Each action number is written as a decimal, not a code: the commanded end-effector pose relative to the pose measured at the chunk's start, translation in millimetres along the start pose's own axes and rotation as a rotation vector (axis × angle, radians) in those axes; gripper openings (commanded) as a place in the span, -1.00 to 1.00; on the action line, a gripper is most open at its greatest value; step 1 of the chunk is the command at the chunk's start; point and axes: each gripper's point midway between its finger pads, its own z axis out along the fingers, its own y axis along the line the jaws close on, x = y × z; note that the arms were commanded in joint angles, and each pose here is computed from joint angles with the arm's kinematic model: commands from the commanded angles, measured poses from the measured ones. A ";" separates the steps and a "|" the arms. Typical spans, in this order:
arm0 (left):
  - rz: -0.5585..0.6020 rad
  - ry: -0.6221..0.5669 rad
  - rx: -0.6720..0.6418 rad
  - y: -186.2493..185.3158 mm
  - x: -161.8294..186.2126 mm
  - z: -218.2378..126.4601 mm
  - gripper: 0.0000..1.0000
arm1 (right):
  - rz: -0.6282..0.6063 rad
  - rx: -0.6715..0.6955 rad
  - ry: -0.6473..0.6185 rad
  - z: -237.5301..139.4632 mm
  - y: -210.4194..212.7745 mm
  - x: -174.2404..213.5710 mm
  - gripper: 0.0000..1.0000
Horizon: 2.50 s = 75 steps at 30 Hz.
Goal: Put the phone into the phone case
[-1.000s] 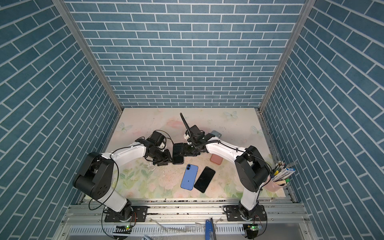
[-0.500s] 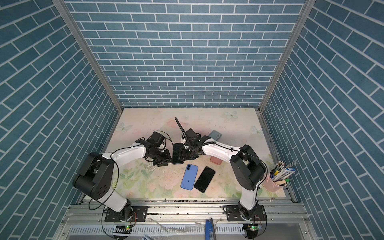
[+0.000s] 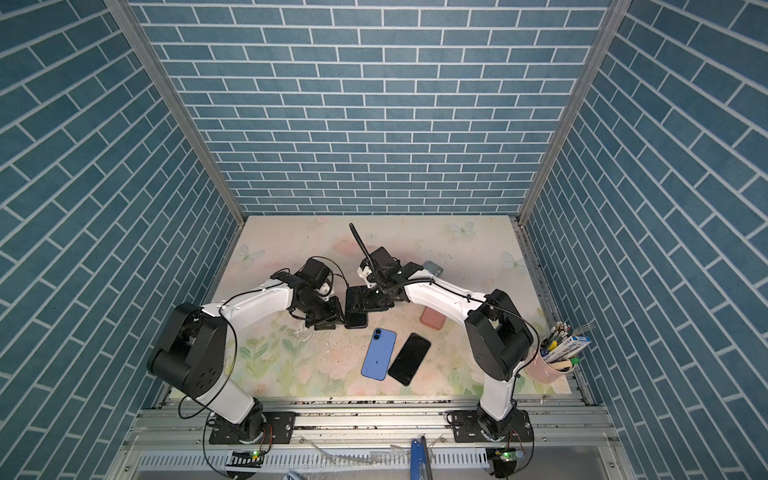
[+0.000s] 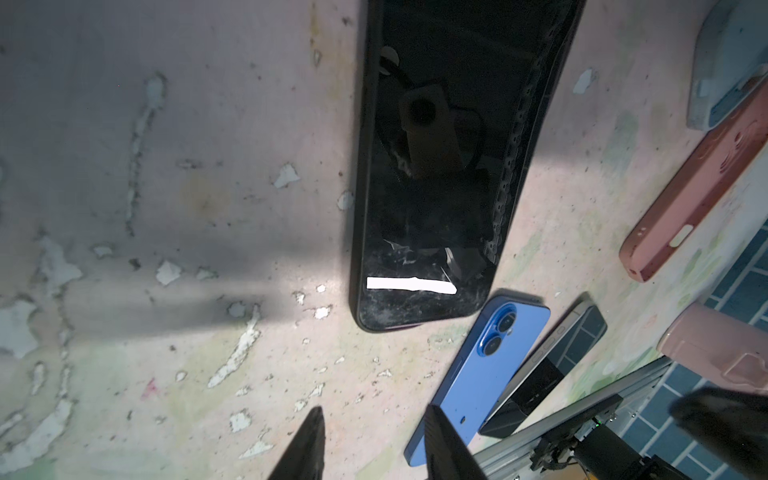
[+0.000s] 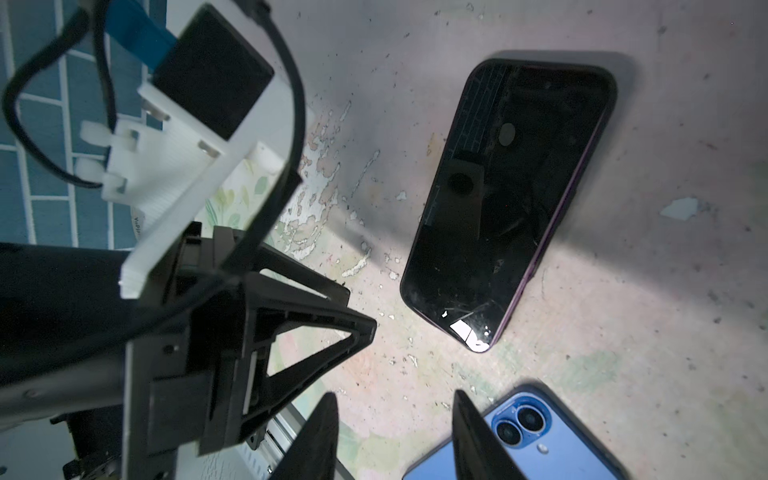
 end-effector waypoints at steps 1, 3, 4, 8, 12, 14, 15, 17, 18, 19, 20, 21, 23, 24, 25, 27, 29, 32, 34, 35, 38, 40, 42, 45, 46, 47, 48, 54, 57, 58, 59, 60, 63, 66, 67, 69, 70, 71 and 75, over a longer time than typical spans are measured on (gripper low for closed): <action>0.022 0.052 -0.039 6.3 9.0 -0.2 -0.16 | 0.002 -0.027 0.039 -13.2 8.4 10.8 -0.09; 0.040 0.049 -0.055 7.5 6.3 -1.3 -0.16 | 0.004 -0.031 0.047 -18.4 11.0 14.0 -0.09; 0.056 0.041 -0.064 6.9 2.7 -2.2 -0.16 | 0.006 -0.032 0.053 -20.3 11.3 16.2 -0.09; 0.097 -0.027 -0.088 1.4 -16.3 -9.8 -0.16 | -0.014 -0.020 0.077 -21.1 8.5 21.7 -0.09; 0.084 -0.120 -0.089 0.0 -25.3 -21.3 -0.16 | -0.009 0.050 0.042 -24.3 -6.1 8.3 -0.14; 0.086 -0.149 -0.082 -2.4 -27.5 -27.1 -0.17 | 0.027 0.076 0.019 -28.3 -14.8 0.4 -0.17; 0.082 -0.151 -0.080 -3.2 -27.7 -28.1 -0.17 | 0.045 0.080 0.015 -29.4 -17.7 -1.6 -0.24; 0.074 -0.149 -0.064 -6.6 -29.2 -26.9 -0.18 | 0.083 0.076 0.012 -30.7 -24.9 -4.6 -0.34; 0.069 -0.141 -0.052 -8.6 -29.1 -24.5 -0.18 | 0.092 0.067 0.014 -29.9 -26.3 -4.7 -0.35; 0.064 -0.129 -0.040 -10.5 -29.4 -20.8 -0.18 | 0.098 0.060 0.018 -28.6 -27.6 -3.8 -0.35; 0.062 -0.115 -0.034 -11.5 -29.8 -16.2 -0.18 | 0.104 0.057 0.025 -27.0 -29.4 -2.5 -0.35; 0.057 -0.099 -0.028 -11.7 -29.6 -11.4 -0.18 | 0.110 0.057 0.033 -25.1 -31.2 -0.8 -0.34; 0.044 -0.062 -0.018 -11.0 -28.6 0.1 -0.19 | 0.119 0.038 0.055 -19.2 -32.1 2.5 -0.35; 0.034 -0.047 -0.015 -10.4 -27.6 5.6 -0.20 | 0.123 0.025 0.067 -16.2 -32.1 4.7 -0.35; 0.024 -0.034 -0.010 -9.4 -26.6 11.4 -0.20 | 0.128 0.008 0.079 -13.0 -31.0 6.0 -0.35; 0.010 -0.021 0.006 -9.5 -25.9 21.4 -0.24 | 0.148 -0.008 0.106 -5.0 -31.9 10.7 -0.35; -0.012 -0.007 0.016 -7.9 -24.4 31.1 -0.24 | 0.170 -0.016 0.126 3.9 -36.1 14.9 -0.35; -0.037 0.004 0.016 -3.0 -21.9 39.9 -0.25 | 0.191 -0.021 0.145 15.9 -41.4 18.4 -0.39; -0.047 0.008 0.012 0.9 -19.4 43.6 -0.25 | 0.204 -0.022 0.152 21.4 -43.9 20.1 -0.40; -0.052 0.009 0.010 2.9 -18.3 44.7 -0.25 | 0.210 -0.022 0.154 23.3 -45.4 20.9 -0.43; -0.062 0.012 -0.003 8.8 -15.3 48.3 -0.24 | 0.222 -0.015 0.156 28.9 -50.4 23.3 -0.44; -0.065 0.016 -0.010 11.8 -14.4 51.2 -0.24 | 0.221 -0.028 0.160 33.2 -51.1 24.4 -0.46; -0.066 0.026 -0.016 13.8 -13.4 54.0 -0.24 | 0.223 -0.031 0.160 37.8 -53.4 24.9 -0.51; -0.062 0.034 -0.028 16.0 -13.1 55.8 -0.24 | 0.230 -0.031 0.166 43.8 -55.8 24.2 -0.57; -0.061 0.035 -0.032 17.2 -12.5 56.0 -0.24 | 0.232 -0.031 0.168 45.6 -56.3 23.8 -0.58; -0.060 0.034 -0.036 17.6 -12.6 55.9 -0.24 | 0.233 -0.032 0.166 46.9 -56.0 22.8 -0.61; -0.058 0.037 -0.038 18.1 -12.1 56.1 -0.25 | 0.236 -0.029 0.164 48.1 -57.0 22.2 -0.62; -0.054 0.059 -0.051 21.0 -10.1 59.8 -0.25 | 0.250 -0.005 0.170 55.6 -61.5 25.1 -0.64; -0.054 0.062 -0.048 21.1 -9.4 60.7 -0.26 | 0.244 0.002 0.173 58.2 -59.4 28.4 -0.70; -0.052 0.063 -0.048 20.9 -9.3 60.6 -0.29 | 0.241 0.005 0.175 59.5 -59.0 29.5 -0.71; -0.051 0.065 -0.050 21.2 -8.8 60.8 -0.31 | 0.239 0.008 0.174 60.4 -58.7 29.8 -0.73; -0.049 0.066 -0.053 21.9 -8.8 60.6 -0.31 | 0.238 0.011 0.177 62.4 -58.2 31.2 -0.77; -0.043 0.071 -0.059 23.5 -7.8 61.3 -0.32 | 0.242 0.014 0.182 65.7 -58.4 32.2 -0.84; -0.044 0.078 -0.062 25.5 -6.3 63.5 -0.32 | 0.246 0.026 0.188 67.5 -60.3 35.3 -0.87; -0.046 0.081 -0.062 25.9 -5.6 64.0 -0.32 | 0.247 0.030 0.189 67.2 -60.8 35.7 -0.92; -0.049 0.084 -0.065 27.3 -4.3 64.6 -0.32 | 0.245 0.039 0.184 65.0 -61.5 35.3 -0.93; -0.046 0.083 -0.067 27.2 -4.4 63.9 -0.32 | 0.243 0.045 0.178 62.9 -61.5 34.3 -0.93; -0.045 0.082 -0.071 27.6 -4.1 63.0 -0.32 | 0.237 0.048 0.165 59.8 -60.7 31.7 -0.93; -0.021 0.066 -0.091 25.9 -7.6 53.3 -0.31 | 0.211 0.075 0.109 47.0 -59.0 22.5 -0.83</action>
